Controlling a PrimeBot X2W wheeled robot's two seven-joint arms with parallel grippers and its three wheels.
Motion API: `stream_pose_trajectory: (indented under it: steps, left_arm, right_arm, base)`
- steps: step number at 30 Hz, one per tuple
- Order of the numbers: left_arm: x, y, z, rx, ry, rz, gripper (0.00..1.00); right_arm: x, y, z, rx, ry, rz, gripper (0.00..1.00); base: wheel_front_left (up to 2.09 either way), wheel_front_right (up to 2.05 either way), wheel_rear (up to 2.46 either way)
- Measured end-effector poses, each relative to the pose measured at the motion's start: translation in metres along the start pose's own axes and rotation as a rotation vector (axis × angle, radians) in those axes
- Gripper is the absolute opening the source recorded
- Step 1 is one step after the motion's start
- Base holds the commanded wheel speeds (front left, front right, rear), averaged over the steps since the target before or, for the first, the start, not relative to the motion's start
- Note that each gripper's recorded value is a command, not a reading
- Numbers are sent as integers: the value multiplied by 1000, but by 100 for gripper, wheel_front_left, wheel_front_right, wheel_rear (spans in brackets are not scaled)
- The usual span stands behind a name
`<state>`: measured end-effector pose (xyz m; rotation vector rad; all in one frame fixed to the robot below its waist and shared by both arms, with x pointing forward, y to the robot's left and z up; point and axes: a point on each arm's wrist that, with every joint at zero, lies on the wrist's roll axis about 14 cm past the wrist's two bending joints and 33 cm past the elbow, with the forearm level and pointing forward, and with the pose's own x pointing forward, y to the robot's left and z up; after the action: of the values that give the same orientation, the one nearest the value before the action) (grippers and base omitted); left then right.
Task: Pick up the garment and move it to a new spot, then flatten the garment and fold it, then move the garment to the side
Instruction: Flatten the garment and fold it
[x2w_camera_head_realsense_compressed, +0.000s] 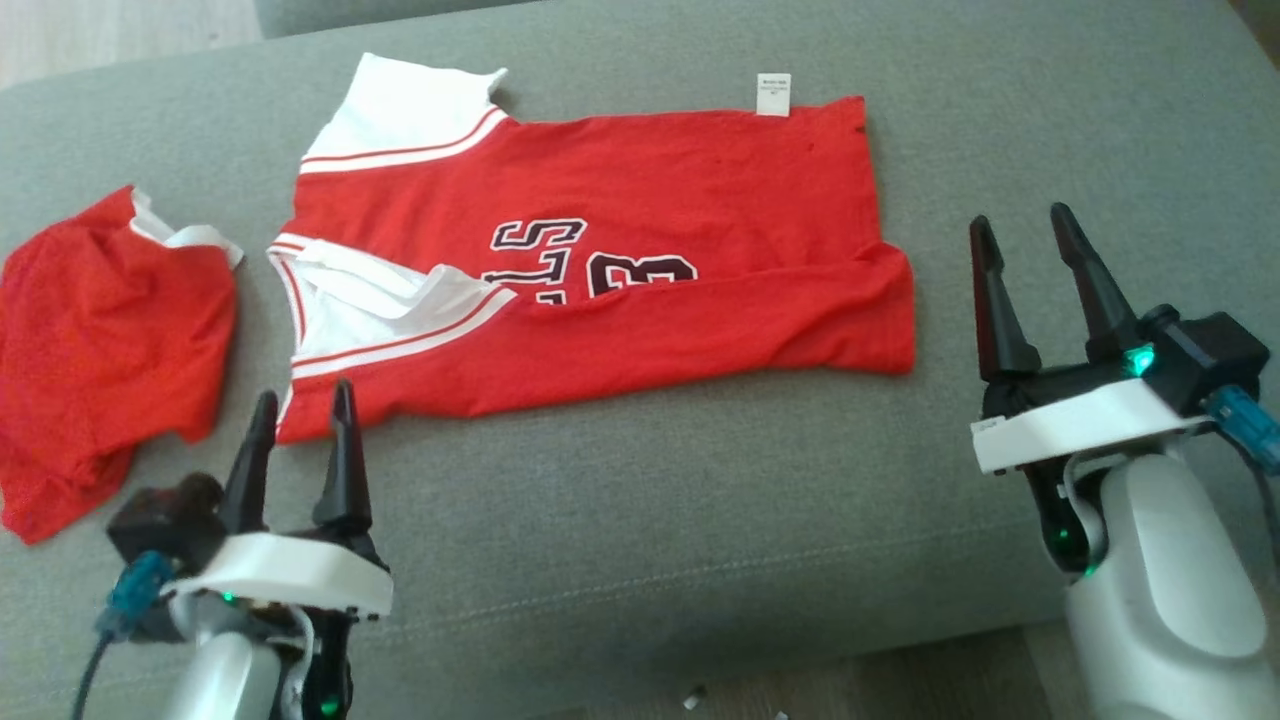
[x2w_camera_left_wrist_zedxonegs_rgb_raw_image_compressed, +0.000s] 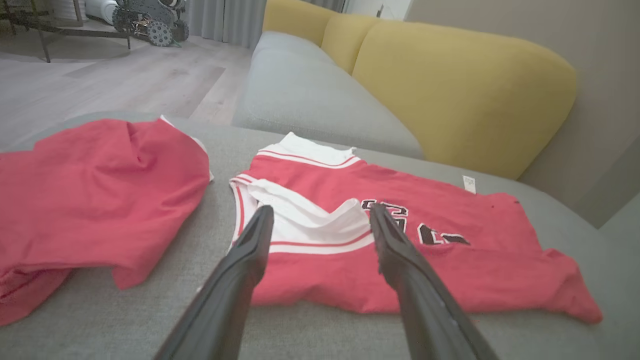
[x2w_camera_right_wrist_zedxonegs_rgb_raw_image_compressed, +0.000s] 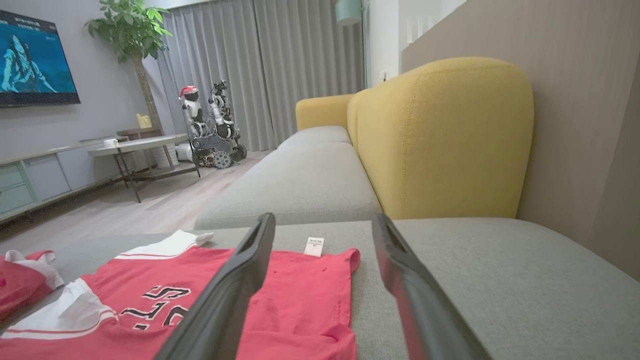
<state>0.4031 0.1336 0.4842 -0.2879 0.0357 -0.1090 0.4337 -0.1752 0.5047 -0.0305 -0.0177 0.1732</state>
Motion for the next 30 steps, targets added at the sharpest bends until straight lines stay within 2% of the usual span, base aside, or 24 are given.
stream_pose_trajectory:
  steps: [6, 13, 19, 30]
  left_arm:
    - [3, 10, -40, 75, 118, 20, 100]
    - [27, 31, -60, 126, 195, 98, 100]
    - [30, 51, -90, 187, 338, 141, 100]
    - [35, 55, -111, 227, 452, 137, 100]
  right_arm:
    - [-1, 4, 6, 1, -12, -7, 100]
    - [0, 5, 3, 7, -4, -15, 100]
    - [0, 8, -3, 11, 16, -8, 100]
    - [1, 10, -5, 12, 19, -4, 100]
  base:
    - [0, 0, 0]
    - [0, 0, 0]
    - [0, 0, 0]
    - [0, 0, 0]
